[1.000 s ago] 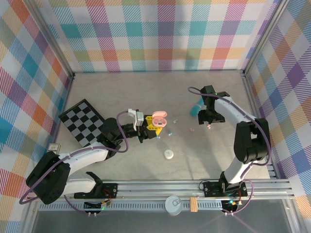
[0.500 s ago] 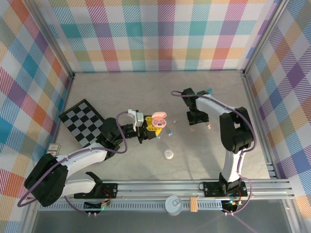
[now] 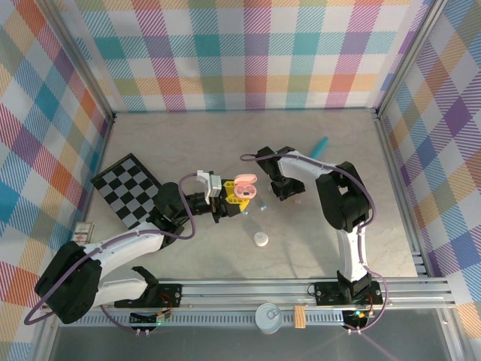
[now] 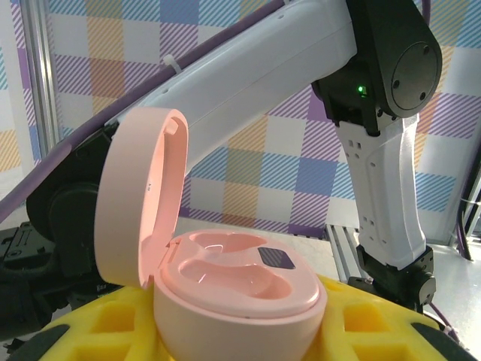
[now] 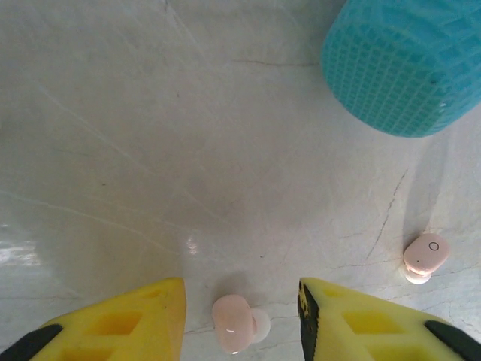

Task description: Insert wireless bluetooth earbuds into charging case

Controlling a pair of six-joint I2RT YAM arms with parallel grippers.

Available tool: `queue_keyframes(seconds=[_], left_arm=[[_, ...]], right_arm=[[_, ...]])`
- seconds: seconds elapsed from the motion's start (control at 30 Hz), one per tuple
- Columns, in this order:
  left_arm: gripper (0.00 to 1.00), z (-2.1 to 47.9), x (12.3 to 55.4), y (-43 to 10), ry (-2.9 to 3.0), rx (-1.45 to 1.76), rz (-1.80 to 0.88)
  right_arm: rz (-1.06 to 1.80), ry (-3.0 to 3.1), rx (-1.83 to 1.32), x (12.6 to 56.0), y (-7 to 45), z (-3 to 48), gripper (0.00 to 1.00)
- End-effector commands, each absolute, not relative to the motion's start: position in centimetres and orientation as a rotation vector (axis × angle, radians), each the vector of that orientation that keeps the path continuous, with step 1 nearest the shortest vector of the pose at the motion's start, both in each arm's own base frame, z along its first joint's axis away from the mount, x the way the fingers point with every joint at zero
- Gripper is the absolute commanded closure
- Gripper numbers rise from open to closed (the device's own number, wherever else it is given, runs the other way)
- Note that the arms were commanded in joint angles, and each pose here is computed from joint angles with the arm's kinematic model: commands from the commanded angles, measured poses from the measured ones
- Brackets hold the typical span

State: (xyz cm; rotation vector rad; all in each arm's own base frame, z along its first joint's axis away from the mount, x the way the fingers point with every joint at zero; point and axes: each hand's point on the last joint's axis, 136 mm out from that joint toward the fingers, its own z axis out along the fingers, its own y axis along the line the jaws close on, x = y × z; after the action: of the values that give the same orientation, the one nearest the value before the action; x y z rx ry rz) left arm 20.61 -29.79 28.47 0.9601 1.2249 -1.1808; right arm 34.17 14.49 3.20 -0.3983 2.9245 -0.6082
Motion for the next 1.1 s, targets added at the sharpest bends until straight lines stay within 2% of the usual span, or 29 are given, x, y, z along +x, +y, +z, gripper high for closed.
queue_keyframes(seconds=[0.0, 0.27, 0.7, 1.07], left_arm=[[0.66, 28.9, 20.1, -29.3, 1.184, 0.979, -1.168], [0.66, 28.9, 20.1, -29.3, 1.183, 0.979, -1.166], [0.66, 29.0, 20.0, -29.3, 1.181, 0.981, -1.166], [0.66, 29.0, 20.0, -29.3, 1.180, 0.983, -1.167]], right_arm=[[-0.703, 2.919, -0.424, 34.1, 14.1, 3.5, 0.60], [-0.724, 2.961, -0.433, 33.0, 13.6, 3.4, 0.64], [-0.702, 3.018, -0.454, 31.6, 13.4, 2.3, 0.63], [-0.819, 3.004, -0.454, 31.3, 12.2, 2.5, 0.64]])
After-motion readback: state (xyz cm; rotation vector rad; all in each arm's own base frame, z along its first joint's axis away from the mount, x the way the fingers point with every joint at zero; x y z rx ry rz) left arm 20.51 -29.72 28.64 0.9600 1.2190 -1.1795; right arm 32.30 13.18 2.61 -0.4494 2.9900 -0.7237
